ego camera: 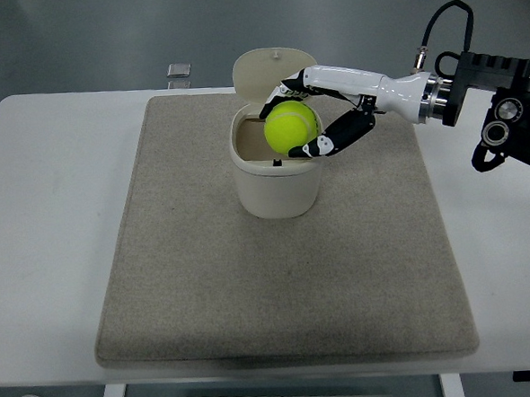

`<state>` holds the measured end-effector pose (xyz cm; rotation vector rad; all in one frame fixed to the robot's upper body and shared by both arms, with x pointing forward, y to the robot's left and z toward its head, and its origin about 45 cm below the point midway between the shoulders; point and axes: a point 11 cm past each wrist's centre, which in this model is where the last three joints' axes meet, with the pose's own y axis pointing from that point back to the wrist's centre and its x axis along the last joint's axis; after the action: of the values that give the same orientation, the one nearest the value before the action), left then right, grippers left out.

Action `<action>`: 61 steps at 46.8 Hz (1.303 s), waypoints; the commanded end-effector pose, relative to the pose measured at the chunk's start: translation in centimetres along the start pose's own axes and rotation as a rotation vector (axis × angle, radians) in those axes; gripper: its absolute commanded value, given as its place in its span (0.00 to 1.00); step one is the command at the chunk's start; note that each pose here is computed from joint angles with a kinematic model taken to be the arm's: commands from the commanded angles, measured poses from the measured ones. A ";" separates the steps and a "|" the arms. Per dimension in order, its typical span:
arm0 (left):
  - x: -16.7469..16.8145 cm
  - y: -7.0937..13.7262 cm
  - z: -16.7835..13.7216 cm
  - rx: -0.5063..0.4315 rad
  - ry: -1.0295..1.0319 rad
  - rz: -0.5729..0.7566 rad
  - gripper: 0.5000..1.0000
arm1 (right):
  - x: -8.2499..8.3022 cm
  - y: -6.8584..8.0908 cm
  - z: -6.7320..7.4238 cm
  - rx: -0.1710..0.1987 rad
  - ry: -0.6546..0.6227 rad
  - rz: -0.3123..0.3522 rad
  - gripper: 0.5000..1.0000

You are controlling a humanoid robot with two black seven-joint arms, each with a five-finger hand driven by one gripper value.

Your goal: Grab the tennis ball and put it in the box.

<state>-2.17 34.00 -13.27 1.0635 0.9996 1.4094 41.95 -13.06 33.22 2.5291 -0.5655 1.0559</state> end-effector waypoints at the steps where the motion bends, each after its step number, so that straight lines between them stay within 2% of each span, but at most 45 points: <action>1: 0.0 0.0 0.0 0.000 0.000 0.000 0.98 | -0.2 -0.2 -0.1 0.005 -0.004 -0.004 0.59; 25: 0.0 0.0 0.0 0.000 0.000 0.000 0.98 | -0.3 -0.4 -0.1 0.005 -0.005 -0.006 0.61; 37: 0.0 0.0 0.0 0.000 0.000 0.000 0.98 | -0.4 -0.2 -0.2 0.005 -0.026 -0.044 0.64; 45: 0.0 0.0 0.0 0.000 0.000 0.000 0.98 | -0.2 0.8 0.1 -0.006 -0.075 -0.097 0.65; 49: 0.0 0.0 0.0 0.000 0.000 0.000 0.98 | 0.3 2.0 0.5 -0.012 -0.140 -0.107 0.65; 56: 0.0 0.0 0.0 0.000 0.000 0.000 0.98 | 1.6 4.2 0.8 0.001 -0.289 -0.101 0.65; 61: 0.0 0.0 0.0 0.000 0.000 0.000 0.98 | 2.0 5.8 1.5 -0.036 -0.374 -0.116 0.65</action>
<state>-2.17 34.00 -13.27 1.0636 0.9997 1.4094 41.42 -18.15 34.66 2.7044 -0.5109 0.6121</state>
